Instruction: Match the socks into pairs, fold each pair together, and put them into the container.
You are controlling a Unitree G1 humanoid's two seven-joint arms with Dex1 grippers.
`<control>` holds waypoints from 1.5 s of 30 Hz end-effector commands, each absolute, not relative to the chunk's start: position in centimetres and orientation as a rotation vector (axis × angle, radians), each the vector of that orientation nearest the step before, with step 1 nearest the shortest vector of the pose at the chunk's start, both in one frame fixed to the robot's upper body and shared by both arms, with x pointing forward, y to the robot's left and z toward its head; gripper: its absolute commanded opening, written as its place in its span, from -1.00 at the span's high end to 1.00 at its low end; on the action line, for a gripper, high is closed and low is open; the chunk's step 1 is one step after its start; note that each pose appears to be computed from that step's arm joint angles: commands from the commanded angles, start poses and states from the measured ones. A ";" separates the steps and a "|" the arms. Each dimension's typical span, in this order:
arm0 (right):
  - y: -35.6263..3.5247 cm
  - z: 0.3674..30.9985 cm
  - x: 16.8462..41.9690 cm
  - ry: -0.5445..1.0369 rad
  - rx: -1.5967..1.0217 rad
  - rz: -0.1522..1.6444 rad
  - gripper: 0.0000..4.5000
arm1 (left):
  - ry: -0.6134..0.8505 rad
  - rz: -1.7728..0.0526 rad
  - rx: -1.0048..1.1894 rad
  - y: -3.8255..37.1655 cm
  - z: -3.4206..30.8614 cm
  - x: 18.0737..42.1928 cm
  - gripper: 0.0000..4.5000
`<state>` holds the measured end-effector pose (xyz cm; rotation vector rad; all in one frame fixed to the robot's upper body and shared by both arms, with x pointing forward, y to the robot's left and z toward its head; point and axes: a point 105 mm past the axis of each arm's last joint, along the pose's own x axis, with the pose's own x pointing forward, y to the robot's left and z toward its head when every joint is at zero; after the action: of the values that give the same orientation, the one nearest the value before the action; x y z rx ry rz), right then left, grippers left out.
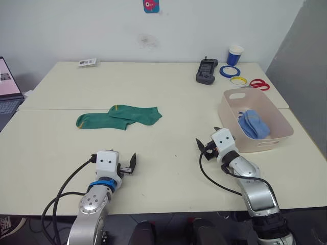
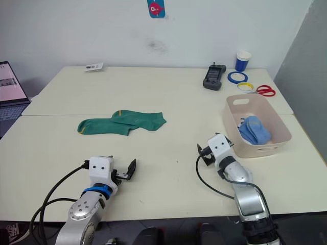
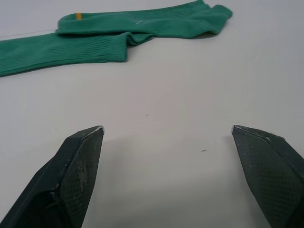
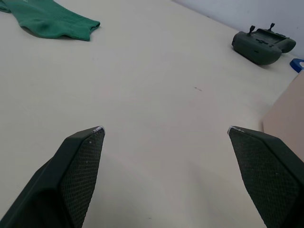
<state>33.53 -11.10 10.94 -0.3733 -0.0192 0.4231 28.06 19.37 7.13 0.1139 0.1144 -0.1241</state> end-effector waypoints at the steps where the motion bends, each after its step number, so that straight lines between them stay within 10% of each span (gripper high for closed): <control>1: -10.3 13.7 33.5 -0.115 -0.403 0.502 -0.99 | 0.010 -0.205 0.104 19.2 10.1 29.2 -1.00; 28: -10.5 15.5 33.8 -0.058 -0.420 0.547 -0.99 | 0.145 -0.439 0.284 14.0 9.4 43.5 -1.00; 43: -11.0 15.8 33.9 -0.051 -0.423 0.538 -1.00 | 0.188 -0.442 0.246 14.2 8.8 43.6 0.99; 45: -11.0 15.8 33.9 -0.045 -0.411 0.546 -1.00 | 0.173 -0.459 0.235 14.4 9.2 42.9 0.99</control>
<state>34.06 -10.89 13.85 -0.4144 0.0198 0.5519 43.47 14.14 9.51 0.2412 0.1589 -0.4453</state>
